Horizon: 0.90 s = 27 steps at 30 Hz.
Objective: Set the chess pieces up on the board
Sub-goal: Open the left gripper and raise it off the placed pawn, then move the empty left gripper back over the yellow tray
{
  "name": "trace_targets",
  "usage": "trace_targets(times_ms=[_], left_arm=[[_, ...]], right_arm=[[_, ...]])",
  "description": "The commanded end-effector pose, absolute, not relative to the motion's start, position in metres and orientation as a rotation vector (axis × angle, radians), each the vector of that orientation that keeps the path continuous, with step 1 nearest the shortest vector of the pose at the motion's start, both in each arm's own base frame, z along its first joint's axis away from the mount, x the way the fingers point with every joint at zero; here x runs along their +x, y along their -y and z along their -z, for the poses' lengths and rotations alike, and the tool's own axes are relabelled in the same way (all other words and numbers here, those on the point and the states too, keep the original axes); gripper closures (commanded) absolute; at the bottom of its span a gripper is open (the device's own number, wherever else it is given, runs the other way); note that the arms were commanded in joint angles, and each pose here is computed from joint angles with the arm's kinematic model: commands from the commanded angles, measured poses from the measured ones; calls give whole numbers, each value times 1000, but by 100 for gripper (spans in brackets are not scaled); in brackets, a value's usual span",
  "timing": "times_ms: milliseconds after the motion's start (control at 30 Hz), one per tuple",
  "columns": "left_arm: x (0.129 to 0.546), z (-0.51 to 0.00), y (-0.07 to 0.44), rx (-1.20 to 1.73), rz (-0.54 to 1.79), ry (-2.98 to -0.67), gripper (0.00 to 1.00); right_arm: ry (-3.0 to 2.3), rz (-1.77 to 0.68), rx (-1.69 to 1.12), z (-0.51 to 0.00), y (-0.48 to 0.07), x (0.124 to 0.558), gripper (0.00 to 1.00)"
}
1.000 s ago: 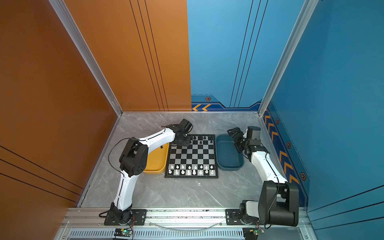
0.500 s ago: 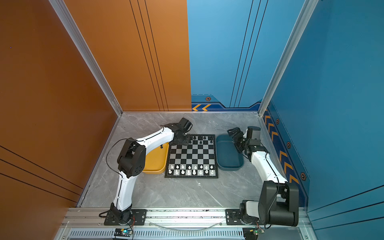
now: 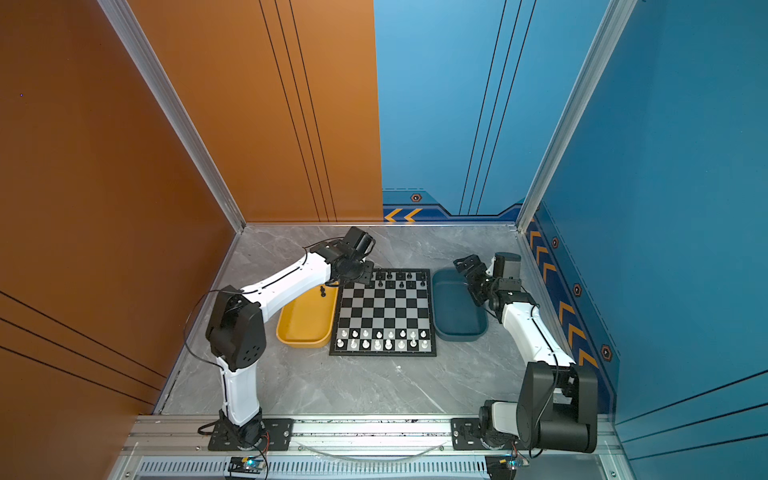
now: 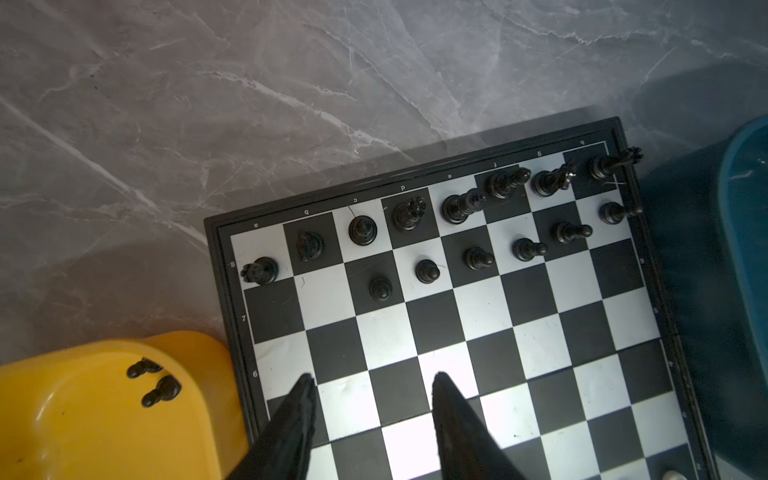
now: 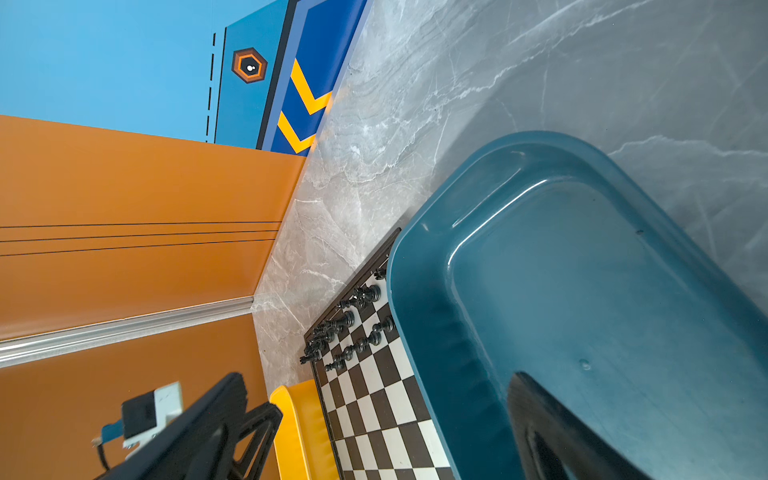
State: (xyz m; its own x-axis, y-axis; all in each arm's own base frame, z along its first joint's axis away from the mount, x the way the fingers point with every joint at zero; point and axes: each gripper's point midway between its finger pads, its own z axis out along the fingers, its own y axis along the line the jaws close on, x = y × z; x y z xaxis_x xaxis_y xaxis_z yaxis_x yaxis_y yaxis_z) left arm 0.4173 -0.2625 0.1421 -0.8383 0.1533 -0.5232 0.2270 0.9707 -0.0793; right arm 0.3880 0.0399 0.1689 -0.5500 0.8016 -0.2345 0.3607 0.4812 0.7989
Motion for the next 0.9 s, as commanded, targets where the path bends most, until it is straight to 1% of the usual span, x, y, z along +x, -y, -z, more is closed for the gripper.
trace_targets(times_ms=[0,167,333,500,733,867], left_arm=[[409,-155,247,228,150,-2563,51],[403,-169,227,180,121,-2527,50],[398,-170,200,99,108,-2511,50],[391,-157,169,-5,76,-2533,50],[384,-136,134,-174,95,-2549,51],[383,-126,118,-222,43,-2559,51]], right_arm=[[-2124,-955,963,-171,-43,386,0],[-2127,-954,958,-173,-46,386,0],[-2134,-946,950,-174,-47,386,0],[-2145,-930,954,-171,-48,386,0],[-2166,-941,943,-168,-55,391,0],[-2171,-941,939,-167,-57,392,0]])
